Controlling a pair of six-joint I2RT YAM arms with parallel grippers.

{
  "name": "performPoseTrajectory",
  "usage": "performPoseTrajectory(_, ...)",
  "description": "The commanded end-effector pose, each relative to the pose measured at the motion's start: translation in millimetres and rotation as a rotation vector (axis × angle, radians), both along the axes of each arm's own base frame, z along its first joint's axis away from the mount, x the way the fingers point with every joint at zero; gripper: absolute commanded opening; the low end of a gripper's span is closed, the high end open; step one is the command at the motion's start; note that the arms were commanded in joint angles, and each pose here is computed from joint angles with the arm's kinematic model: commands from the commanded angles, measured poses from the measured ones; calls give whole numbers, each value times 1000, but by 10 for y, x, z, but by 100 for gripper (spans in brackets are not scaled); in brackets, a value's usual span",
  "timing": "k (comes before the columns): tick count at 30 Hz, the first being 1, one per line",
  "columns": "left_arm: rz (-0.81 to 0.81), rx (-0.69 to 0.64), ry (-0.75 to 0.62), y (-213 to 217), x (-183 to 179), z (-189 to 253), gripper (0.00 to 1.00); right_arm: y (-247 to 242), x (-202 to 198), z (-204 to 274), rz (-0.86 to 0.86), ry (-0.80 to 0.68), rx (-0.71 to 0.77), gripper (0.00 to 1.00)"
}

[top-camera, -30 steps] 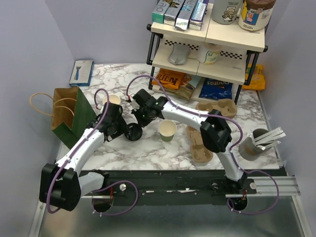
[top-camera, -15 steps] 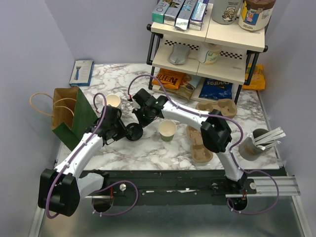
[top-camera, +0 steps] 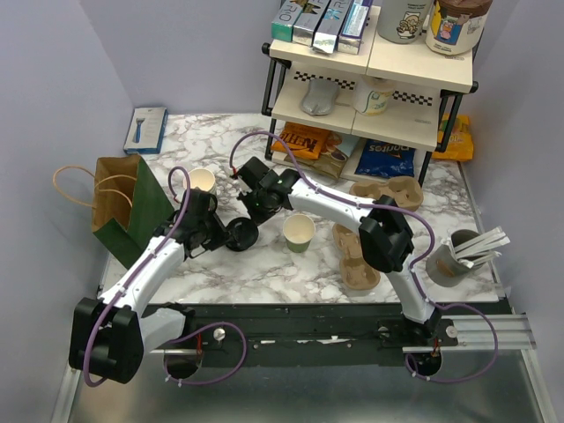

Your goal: Pack the takeout coffee

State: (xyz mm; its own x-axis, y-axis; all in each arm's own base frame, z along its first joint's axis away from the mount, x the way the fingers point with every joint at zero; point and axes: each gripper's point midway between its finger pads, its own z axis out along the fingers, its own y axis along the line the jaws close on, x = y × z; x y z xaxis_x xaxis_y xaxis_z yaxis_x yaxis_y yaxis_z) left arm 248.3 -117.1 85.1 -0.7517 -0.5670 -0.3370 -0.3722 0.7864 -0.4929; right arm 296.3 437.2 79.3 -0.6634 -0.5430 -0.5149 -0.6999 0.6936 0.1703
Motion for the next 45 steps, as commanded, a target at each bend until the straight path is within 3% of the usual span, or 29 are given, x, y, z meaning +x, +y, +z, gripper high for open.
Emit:
performPoseTrajectory(1,28,-18,10,-3,-8,-46,30,73,-36,50,-4,19,21,1)
performPoseTrajectory(13,94,-7,-19,44,94,-53,28,178,-296,63,39,155,87,1)
performPoseTrajectory(15,94,8,-7,68,73,-81,21,186,-300,95,42,150,93,1)
performPoseTrajectory(17,86,23,-1,85,55,-97,0,173,-274,121,35,137,92,1)
performPoseTrajectory(23,45,0,-41,30,55,14,0,149,-232,124,56,98,83,1)
performPoseTrajectory(27,68,22,-6,75,29,47,0,102,-161,149,57,49,62,24)
performPoseTrajectory(28,80,24,8,82,18,38,0,101,-143,202,56,30,66,36)
performPoseTrajectory(31,105,19,47,85,-6,35,0,88,-103,334,47,-9,90,60)
performPoseTrajectory(34,123,22,74,95,-19,42,0,92,-117,399,99,-51,118,67)
performPoseTrajectory(40,146,68,97,175,-18,164,0,16,-150,634,287,-240,186,69)
performPoseTrajectory(42,121,80,128,170,-38,176,0,66,-209,965,406,-374,288,68)
performPoseTrajectory(43,116,87,142,175,-44,177,0,-9,-365,770,465,-348,296,68)
performPoseTrajectory(45,96,110,192,187,-81,164,0,58,-491,1029,587,-449,409,67)
